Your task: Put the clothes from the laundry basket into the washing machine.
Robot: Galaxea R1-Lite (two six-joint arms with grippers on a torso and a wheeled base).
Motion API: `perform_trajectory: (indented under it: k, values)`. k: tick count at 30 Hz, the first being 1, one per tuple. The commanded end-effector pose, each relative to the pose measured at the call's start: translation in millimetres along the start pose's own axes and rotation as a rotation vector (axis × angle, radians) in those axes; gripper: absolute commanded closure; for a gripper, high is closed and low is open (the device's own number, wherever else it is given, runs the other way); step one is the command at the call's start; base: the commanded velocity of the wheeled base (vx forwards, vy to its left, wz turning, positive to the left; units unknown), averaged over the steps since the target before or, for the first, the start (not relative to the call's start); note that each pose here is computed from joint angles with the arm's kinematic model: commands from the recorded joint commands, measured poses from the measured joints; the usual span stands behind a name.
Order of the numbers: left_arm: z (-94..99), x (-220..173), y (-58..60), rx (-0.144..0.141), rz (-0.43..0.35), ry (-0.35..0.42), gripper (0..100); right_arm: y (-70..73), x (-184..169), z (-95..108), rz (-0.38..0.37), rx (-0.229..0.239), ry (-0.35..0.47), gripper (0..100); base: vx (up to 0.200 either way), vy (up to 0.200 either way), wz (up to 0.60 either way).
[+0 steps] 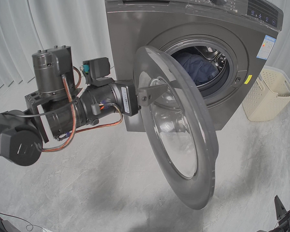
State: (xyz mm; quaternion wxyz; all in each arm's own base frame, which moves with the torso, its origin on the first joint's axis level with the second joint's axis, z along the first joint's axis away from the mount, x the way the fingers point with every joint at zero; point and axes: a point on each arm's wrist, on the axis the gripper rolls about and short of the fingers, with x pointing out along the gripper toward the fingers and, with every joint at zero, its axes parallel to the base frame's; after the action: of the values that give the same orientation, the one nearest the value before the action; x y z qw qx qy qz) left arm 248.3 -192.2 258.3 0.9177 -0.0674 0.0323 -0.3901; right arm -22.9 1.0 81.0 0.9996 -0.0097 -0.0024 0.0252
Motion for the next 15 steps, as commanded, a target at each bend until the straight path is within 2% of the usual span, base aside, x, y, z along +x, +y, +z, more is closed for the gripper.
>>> perform_trajectory:
  k: [1,15]
  values:
    - [-7.9,22,1.1,-0.002,-0.006,0.016,0,0.1,0,-5,0.002,-0.001,0.001,0,0.000,0.000,0.00]
    - [-11.1,71,3.4,0.003,-0.028,-0.026,0,0.1,0,-5,0.002,-0.001,0.001,0,0.000,0.000,0.00]
